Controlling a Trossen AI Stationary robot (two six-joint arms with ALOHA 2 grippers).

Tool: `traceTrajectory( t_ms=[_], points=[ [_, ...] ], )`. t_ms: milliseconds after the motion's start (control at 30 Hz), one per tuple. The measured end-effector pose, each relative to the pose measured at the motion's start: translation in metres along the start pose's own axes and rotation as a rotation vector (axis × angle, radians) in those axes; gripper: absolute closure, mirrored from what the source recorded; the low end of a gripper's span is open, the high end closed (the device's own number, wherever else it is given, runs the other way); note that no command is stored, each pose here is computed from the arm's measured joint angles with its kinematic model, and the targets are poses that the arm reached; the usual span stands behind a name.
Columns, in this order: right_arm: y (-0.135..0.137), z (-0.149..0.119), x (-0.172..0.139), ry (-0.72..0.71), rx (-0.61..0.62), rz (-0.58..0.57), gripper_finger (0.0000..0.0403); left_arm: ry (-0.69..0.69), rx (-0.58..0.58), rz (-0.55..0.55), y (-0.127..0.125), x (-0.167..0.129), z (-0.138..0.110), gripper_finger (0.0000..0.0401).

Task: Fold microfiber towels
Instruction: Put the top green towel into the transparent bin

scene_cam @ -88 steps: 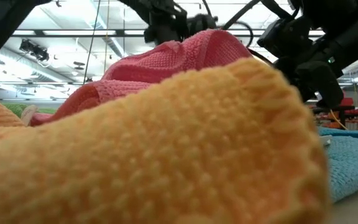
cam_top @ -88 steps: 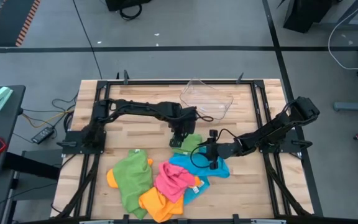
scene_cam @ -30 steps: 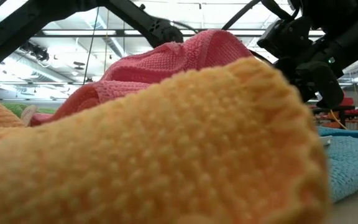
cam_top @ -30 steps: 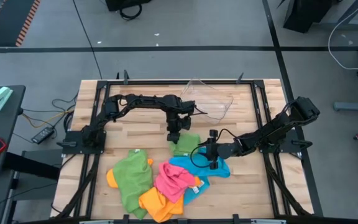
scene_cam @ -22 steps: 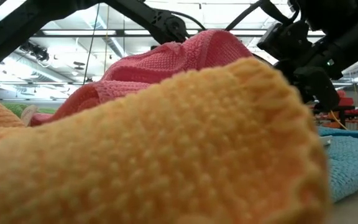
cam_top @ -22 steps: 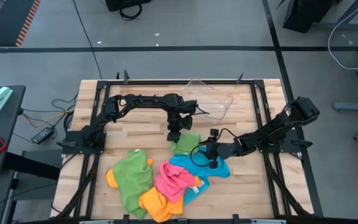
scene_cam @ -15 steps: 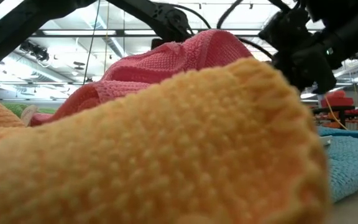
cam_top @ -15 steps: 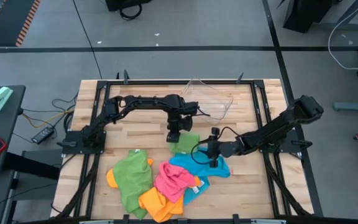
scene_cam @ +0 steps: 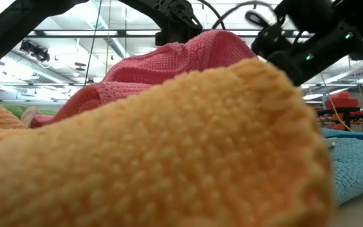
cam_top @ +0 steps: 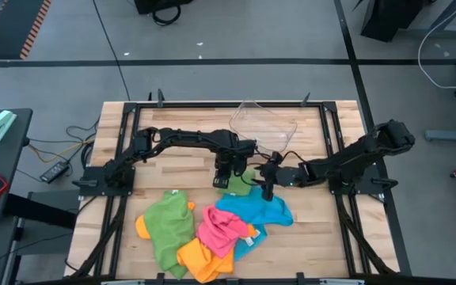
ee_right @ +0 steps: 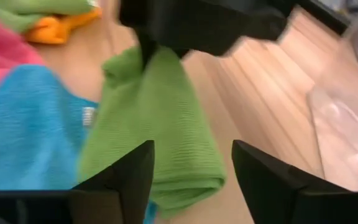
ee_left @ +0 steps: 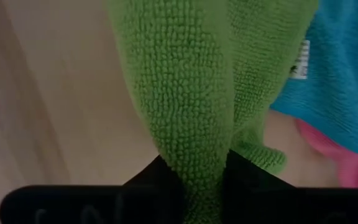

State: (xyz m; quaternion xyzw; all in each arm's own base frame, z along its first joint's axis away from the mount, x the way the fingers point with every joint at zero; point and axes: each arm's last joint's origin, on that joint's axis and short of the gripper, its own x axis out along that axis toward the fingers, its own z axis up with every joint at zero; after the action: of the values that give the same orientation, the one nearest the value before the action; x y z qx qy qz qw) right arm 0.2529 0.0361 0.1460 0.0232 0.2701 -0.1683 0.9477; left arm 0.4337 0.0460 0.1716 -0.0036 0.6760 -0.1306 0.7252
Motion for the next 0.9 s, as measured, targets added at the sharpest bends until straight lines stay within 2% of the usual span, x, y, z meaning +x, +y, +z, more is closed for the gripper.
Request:
traceTrajectory(
  t_ms=[167, 333, 567, 767, 900],
  points=[
    [-0.001, 0.000, 0.006, -0.003, 0.028, 0.027, 0.0132, -0.006, -0.006, 0.076, -0.004, -0.003, 0.003, 0.0334],
    [0.000, 0.002, 0.006, -0.021, 0.027, 0.054, 0.0114, -0.043, -0.003, 0.150, -0.015, -0.011, 0.007, 0.0335],
    [-0.001, 0.004, 0.006, -0.038, 0.022, 0.049, 0.0111, -0.080, -0.021, 0.248, -0.036, -0.012, 0.015, 0.0335],
    [0.000, 0.002, 0.006, -0.004, 0.036, 0.089, 0.0113, -0.091, -0.043, 0.361, -0.048, -0.010, 0.020, 0.0335],
    [0.000, 0.002, 0.006, 0.001, 0.063, 0.108, 0.0125, -0.114, -0.067, 0.368, -0.051, -0.012, 0.021, 0.0335]
  ],
)
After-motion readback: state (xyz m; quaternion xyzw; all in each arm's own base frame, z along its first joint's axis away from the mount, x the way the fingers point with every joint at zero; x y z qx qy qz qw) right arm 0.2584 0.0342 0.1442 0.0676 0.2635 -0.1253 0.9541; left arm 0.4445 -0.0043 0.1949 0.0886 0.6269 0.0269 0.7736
